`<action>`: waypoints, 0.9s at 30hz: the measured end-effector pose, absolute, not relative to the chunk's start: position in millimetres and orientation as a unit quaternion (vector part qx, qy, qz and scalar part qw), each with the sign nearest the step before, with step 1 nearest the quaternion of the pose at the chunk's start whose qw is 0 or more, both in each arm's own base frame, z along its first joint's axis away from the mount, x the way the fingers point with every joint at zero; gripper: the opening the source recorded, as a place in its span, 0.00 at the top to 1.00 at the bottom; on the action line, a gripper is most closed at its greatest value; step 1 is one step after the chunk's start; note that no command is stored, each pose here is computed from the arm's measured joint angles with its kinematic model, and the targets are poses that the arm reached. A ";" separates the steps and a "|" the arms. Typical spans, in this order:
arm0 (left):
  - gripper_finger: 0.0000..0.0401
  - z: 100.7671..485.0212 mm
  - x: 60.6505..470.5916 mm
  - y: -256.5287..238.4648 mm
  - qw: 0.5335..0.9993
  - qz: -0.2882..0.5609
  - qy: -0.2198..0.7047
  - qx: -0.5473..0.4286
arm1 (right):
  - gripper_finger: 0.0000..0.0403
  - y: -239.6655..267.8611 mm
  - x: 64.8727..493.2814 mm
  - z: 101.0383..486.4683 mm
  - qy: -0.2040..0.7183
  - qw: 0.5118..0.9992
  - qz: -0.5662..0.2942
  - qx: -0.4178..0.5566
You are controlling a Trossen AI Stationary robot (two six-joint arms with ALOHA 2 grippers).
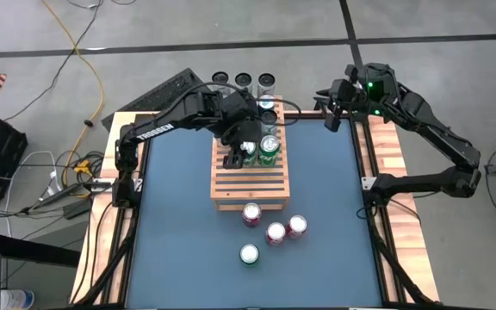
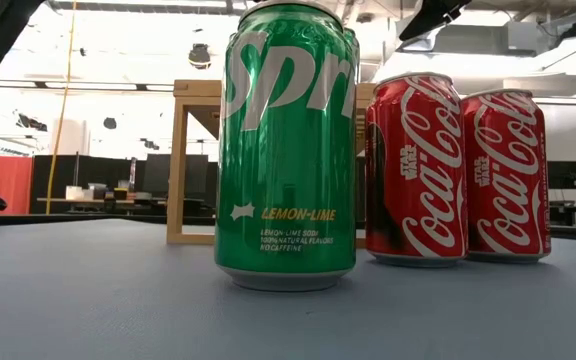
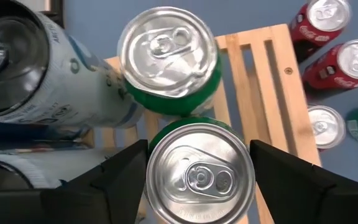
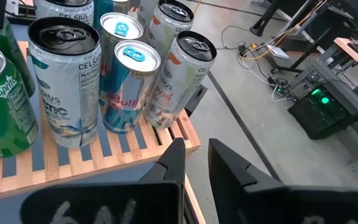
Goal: Place canned beverage on shelf
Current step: Put the top green soda can on the shelf aligned with the other green soda can, then put the green soda can on the shelf aligned with the other green soda cans
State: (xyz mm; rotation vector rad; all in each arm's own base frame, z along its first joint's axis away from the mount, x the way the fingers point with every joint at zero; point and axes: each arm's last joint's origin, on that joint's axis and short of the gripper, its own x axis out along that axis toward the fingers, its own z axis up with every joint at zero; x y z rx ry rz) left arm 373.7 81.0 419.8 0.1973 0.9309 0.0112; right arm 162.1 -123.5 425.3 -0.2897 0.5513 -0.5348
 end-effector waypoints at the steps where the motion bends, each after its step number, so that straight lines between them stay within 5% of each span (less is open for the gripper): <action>1: 0.35 419.9 373.9 81.3 0.889 0.009 0.448 0.097 | 0.84 -123.4 162.0 425.5 0.268 0.917 -0.260 -0.141; 15: 0.20 419.9 374.0 82.6 0.882 0.036 0.454 0.124 | 0.84 -123.4 162.0 425.5 0.268 0.917 -0.260 -0.141; 27: 0.19 428.7 370.9 77.4 0.889 0.053 0.436 0.131 | 0.84 -123.3 161.9 425.3 0.269 0.917 -0.259 -0.141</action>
